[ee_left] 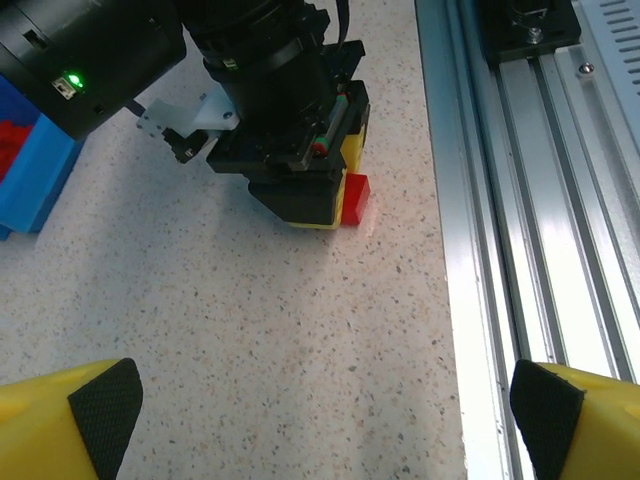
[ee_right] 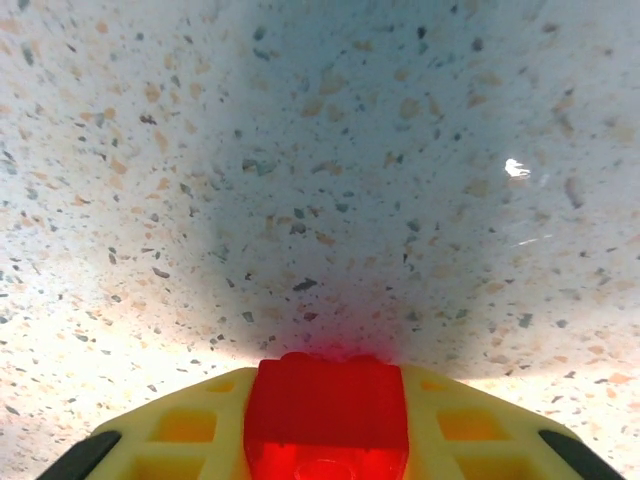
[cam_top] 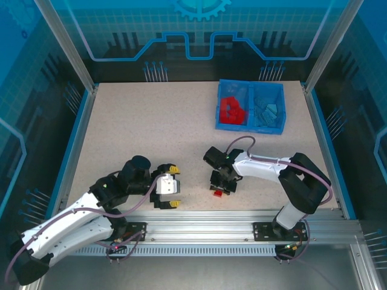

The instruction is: Sort the legos into containers by color

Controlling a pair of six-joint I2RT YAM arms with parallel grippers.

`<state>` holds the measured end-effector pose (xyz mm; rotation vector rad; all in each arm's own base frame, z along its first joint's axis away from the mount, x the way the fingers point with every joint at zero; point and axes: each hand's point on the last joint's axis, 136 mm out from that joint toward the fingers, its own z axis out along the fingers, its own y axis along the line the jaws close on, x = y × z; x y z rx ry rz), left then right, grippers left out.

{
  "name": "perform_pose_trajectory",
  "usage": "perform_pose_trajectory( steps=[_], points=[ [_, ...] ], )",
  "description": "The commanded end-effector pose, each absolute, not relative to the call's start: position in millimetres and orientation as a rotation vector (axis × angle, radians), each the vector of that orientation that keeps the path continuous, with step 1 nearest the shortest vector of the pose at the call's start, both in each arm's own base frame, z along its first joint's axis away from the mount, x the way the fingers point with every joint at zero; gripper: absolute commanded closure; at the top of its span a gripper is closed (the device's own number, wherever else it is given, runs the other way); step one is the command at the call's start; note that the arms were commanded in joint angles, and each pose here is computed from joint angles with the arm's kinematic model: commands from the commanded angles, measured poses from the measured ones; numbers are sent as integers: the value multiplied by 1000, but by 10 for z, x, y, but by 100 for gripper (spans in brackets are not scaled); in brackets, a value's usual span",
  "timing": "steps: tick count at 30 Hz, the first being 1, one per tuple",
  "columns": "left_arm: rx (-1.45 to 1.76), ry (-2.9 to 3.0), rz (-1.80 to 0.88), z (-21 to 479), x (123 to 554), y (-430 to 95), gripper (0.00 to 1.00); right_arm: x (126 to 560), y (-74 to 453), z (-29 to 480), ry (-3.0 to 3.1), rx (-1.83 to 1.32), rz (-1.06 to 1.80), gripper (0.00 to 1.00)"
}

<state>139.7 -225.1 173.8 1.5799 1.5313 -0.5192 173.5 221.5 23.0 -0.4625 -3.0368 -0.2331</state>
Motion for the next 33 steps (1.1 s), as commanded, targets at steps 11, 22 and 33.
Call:
perform_pose_trajectory(
  steps=[11, 22, 33],
  points=[
    [1382, 1438, -464, 2082, 1704, -2276, 1, 3246, 1879, 1792, -3664, 83, -8, 73],
    [1230, 1468, -318, 2206, 1992, -2022, 1, 5033, 1369, 1892, -3784, -50, 191, 73],
    [1208, 1508, -286, 2126, 2055, -1961, 1, 5813, 1255, 1332, -3691, -88, 129, 55]
  ],
)
